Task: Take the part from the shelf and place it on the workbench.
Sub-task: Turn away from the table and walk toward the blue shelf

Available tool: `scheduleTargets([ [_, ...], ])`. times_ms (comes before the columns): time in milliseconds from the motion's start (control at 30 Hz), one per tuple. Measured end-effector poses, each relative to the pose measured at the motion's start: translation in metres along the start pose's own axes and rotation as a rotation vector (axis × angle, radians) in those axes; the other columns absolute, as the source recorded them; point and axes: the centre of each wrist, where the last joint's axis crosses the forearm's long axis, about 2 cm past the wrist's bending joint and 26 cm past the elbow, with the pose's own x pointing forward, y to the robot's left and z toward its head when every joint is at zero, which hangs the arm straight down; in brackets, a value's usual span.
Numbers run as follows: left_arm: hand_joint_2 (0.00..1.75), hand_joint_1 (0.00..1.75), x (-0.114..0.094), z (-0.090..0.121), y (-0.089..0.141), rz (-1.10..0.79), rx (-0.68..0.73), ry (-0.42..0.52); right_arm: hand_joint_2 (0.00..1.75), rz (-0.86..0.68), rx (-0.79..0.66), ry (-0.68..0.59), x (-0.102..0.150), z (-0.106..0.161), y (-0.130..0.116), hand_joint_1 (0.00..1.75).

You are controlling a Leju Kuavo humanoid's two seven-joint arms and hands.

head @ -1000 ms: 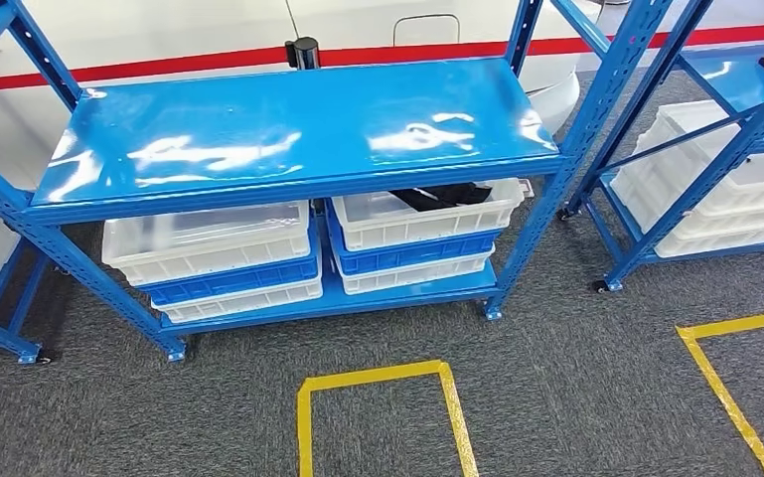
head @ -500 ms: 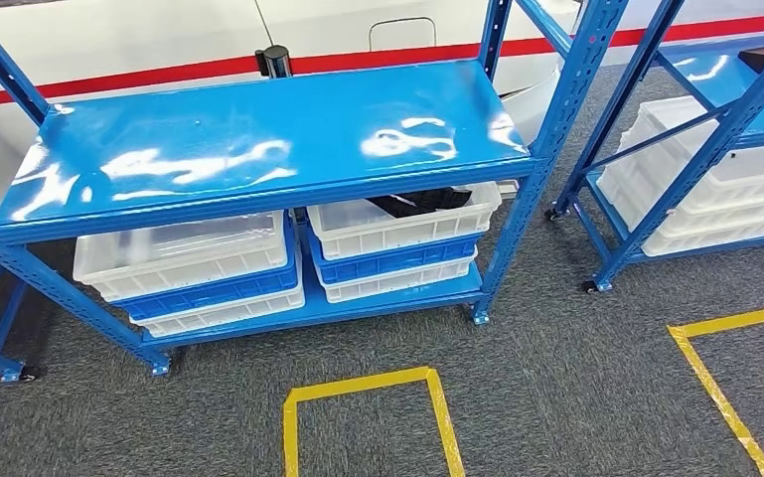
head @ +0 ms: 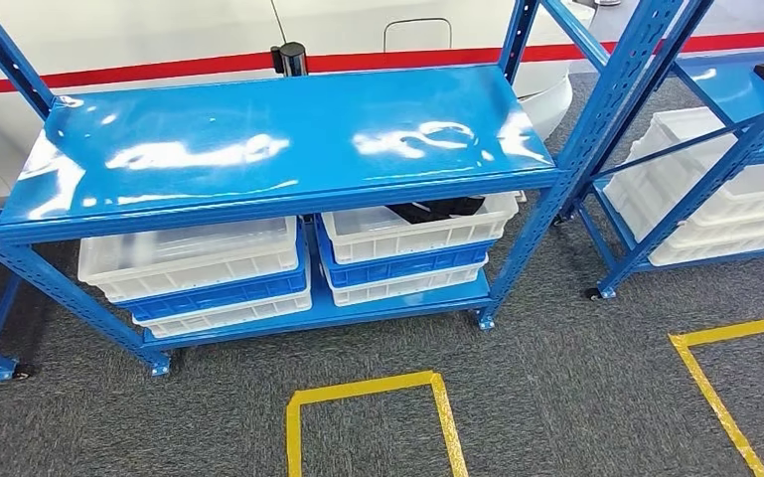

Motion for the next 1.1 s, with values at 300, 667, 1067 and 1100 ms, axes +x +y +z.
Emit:
scheduleTargets([
  [300, 0.0, 0.0, 0.0015, -0.0005, 0.0004, -0.004, 0.004, -0.007, 0.0, 0.007, -0.002, -0.003, 0.001, -0.0003, -0.0011, 0.0],
  [667, 0.0, 0.0, 0.001, -0.0003, 0.0, 0.001, 0.001, -0.004, 0.0, 0.017, -0.005, -0.006, 0.0019, -0.0004, -0.0013, 0.0],
  [1067, 0.0, 0.0, 0.0001, 0.0002, -0.0008, 0.002, -0.003, 0.002, 0.0, 0.017, -0.005, -0.002, 0.0002, -0.0001, -0.0006, 0.0],
  [1100, 0.0, 0.0, 0.0005, 0.0001, -0.001, 0.002, -0.003, 0.003, 0.0, 0.017, -0.006, -0.002, 0.0007, -0.0002, -0.0008, 0.0],
])
